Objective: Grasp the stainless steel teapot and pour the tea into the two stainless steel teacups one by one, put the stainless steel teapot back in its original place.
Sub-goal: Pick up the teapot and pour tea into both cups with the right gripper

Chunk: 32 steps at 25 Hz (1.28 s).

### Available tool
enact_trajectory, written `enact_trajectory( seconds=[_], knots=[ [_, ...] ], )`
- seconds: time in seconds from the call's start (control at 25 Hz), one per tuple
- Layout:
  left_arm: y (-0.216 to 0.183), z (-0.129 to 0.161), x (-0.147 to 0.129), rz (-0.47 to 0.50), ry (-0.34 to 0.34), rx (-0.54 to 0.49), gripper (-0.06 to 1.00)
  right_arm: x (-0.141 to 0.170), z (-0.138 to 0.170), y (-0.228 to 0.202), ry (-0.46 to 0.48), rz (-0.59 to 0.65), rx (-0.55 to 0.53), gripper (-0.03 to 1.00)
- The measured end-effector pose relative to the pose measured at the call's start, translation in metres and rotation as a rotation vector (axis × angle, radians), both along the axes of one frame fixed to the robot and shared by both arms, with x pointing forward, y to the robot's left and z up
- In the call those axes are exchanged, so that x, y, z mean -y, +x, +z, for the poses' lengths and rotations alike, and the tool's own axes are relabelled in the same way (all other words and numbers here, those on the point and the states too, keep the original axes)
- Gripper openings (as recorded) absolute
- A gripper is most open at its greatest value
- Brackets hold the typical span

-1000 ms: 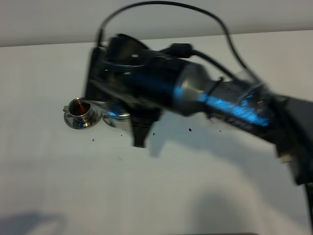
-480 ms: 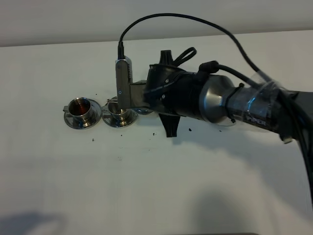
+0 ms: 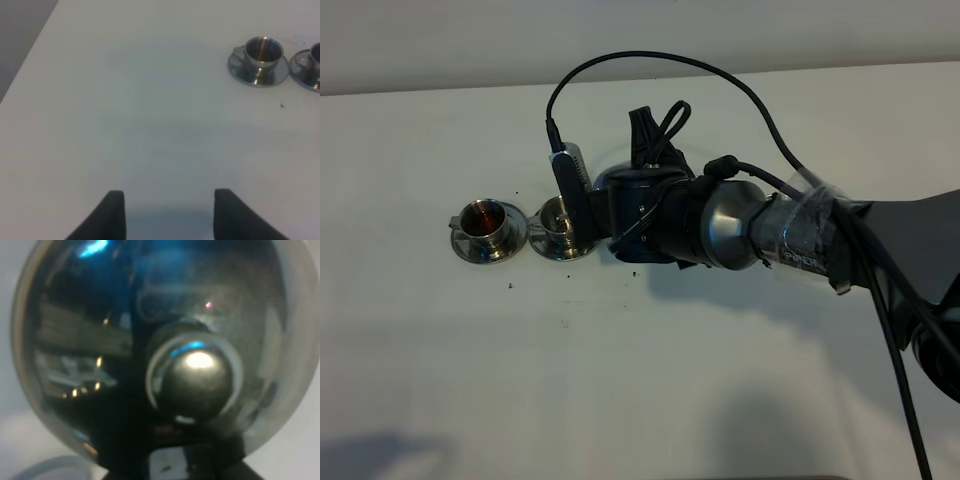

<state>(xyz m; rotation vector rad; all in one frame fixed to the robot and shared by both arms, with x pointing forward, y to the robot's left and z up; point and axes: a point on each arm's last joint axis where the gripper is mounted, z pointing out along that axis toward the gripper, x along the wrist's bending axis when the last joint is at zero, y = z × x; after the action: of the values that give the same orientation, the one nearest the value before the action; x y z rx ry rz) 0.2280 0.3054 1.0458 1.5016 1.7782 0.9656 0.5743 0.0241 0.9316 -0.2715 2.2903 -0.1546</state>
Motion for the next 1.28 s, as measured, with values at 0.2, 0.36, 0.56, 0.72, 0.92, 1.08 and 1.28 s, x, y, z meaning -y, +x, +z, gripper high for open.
enact_trajectory(
  seconds=[0.2, 0.36, 0.56, 0.72, 0.92, 1.08, 1.28],
  knots=[
    [0.0, 0.0, 0.0, 0.0, 0.0, 0.0, 0.44, 0.0, 0.003, 0.003, -0.026, 0.031, 0.047, 0.18],
    [0.0, 0.0, 0.0, 0.0, 0.0, 0.0, 0.44, 0.006, 0.004, 0.011, -0.033, 0.024, 0.058, 0.18],
    [0.0, 0.0, 0.0, 0.0, 0.0, 0.0, 0.44, 0.009, 0.006, 0.016, -0.08, 0.057, 0.107, 0.18],
    [0.0, 0.0, 0.0, 0.0, 0.0, 0.0, 0.44, 0.006, -0.004, 0.019, -0.117, 0.098, 0.121, 0.18],
    [0.0, 0.0, 0.0, 0.001, -0.001, 0.0, 0.44, 0.001, -0.005, 0.017, -0.134, 0.137, 0.138, 0.18],
    [0.0, 0.0, 0.0, 0.001, -0.002, 0.0, 0.44, 0.0, -0.003, 0.018, -0.163, 0.166, 0.161, 0.18],
    [0.0, 0.0, 0.0, 0.001, -0.002, 0.0, 0.44, -0.001, -0.002, 0.02, -0.217, 0.216, 0.21, 0.18]
  ],
)
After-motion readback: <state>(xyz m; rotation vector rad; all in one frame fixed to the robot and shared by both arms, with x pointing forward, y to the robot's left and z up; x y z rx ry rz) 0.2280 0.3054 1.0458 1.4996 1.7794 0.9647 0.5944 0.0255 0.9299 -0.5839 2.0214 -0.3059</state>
